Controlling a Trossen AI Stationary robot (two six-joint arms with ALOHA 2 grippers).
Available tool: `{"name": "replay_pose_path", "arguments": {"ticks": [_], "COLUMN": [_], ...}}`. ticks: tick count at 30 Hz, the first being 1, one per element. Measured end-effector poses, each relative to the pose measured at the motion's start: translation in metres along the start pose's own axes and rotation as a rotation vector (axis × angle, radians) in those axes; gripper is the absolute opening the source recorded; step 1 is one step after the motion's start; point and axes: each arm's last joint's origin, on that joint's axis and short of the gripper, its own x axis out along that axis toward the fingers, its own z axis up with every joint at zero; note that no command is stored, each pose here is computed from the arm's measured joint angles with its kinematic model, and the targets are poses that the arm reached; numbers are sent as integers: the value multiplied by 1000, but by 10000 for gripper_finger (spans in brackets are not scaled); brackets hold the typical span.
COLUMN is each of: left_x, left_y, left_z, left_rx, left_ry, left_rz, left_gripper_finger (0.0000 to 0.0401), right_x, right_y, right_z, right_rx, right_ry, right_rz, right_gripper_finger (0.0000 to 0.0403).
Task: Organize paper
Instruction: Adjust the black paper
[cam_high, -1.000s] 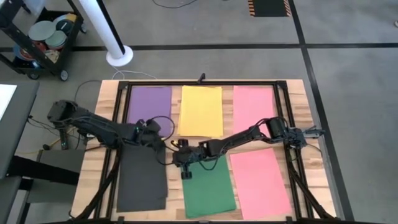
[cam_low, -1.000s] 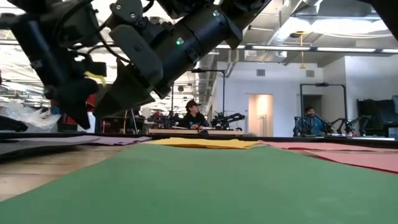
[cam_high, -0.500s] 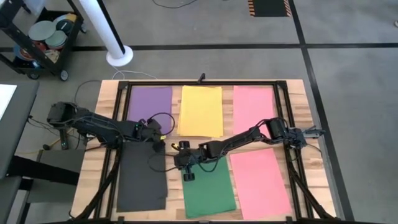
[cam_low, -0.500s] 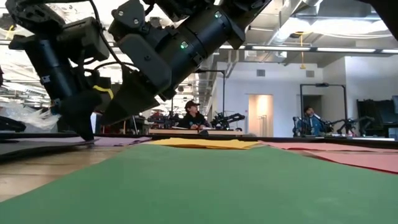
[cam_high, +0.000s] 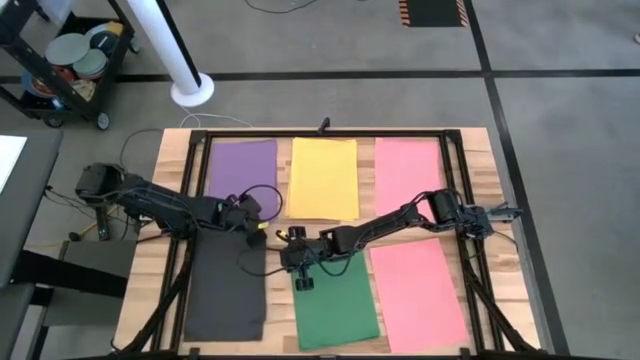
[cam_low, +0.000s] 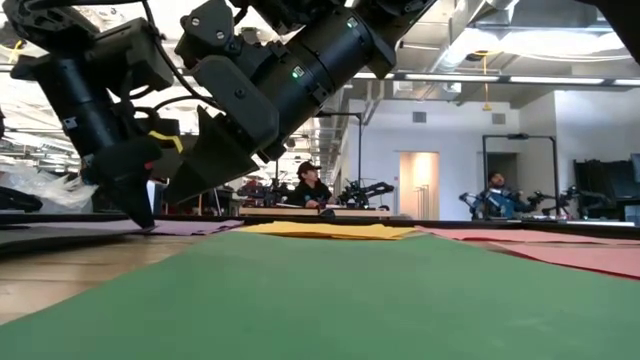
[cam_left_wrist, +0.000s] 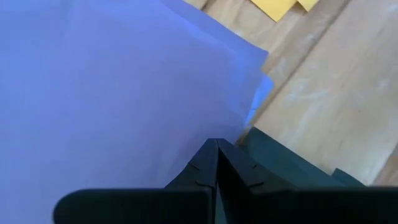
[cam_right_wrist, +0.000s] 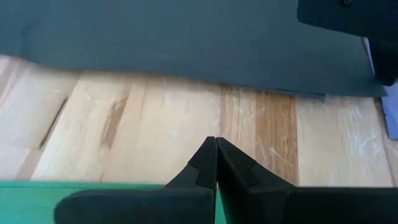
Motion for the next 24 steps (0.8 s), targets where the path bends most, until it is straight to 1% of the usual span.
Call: {"name": "replay_pose_path", "arguments": {"ticks": [18, 24], "left_x": [-10, -17], "left_y": [-19, -30], "left_z": [-15, -15], "left_rx": [17, 30], "left_ry": [11, -22], "left_rz": [-96, -149], "left_gripper_finger": [0, 0], "right_x": [0, 1], "right_y": [-2, -7], "right_z": [0, 0], "right_rx": [-2, 2], "right_ry": [3, 2], "right_rz": [-2, -9], "right_gripper_finger": [0, 0]}}
